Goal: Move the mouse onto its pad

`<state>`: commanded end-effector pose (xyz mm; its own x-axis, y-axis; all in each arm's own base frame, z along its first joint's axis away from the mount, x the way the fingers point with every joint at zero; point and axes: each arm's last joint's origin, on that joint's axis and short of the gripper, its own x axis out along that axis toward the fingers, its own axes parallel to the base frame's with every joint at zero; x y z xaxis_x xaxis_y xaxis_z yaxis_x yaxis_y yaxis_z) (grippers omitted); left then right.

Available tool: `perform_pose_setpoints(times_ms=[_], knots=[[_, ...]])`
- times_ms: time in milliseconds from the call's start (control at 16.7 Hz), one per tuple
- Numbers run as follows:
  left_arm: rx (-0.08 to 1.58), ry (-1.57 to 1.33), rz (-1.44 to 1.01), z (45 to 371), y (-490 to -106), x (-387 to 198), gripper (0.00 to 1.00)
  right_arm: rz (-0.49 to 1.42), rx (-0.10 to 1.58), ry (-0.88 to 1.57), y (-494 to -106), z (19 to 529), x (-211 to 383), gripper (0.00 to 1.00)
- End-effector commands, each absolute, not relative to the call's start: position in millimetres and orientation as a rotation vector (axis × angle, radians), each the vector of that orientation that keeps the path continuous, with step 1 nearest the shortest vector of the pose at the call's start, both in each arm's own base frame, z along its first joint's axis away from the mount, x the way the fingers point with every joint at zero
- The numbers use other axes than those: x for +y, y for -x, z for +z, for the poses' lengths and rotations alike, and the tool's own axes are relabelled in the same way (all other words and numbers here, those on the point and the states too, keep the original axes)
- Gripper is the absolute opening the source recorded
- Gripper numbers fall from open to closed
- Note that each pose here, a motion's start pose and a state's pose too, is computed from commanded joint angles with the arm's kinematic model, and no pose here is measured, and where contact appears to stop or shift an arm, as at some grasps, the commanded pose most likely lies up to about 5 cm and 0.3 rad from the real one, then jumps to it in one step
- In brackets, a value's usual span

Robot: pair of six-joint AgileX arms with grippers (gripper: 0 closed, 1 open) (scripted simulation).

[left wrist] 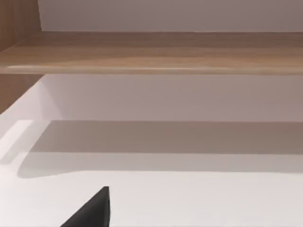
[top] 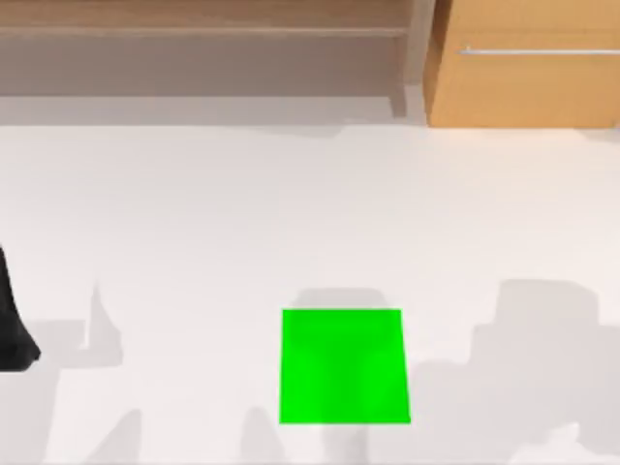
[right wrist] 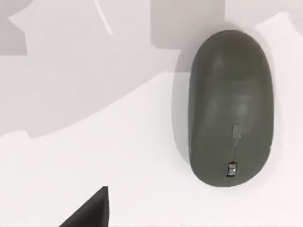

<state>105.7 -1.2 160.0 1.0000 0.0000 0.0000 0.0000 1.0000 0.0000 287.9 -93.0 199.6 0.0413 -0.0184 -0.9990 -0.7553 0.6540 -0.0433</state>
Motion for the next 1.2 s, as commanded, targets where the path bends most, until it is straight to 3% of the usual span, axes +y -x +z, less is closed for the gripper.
perform_pose_setpoints(times_ms=[660, 1200], knots=[[0.0, 0.0, 0.0, 160, -106, -1, 1.0, 0.704, 1.454, 0.71, -301, 193, -102, 1.0], [0.0, 0.0, 0.0, 160, -106, -1, 1.0, 0.7, 1.452, 0.711, -302, 102, -104, 1.0]])
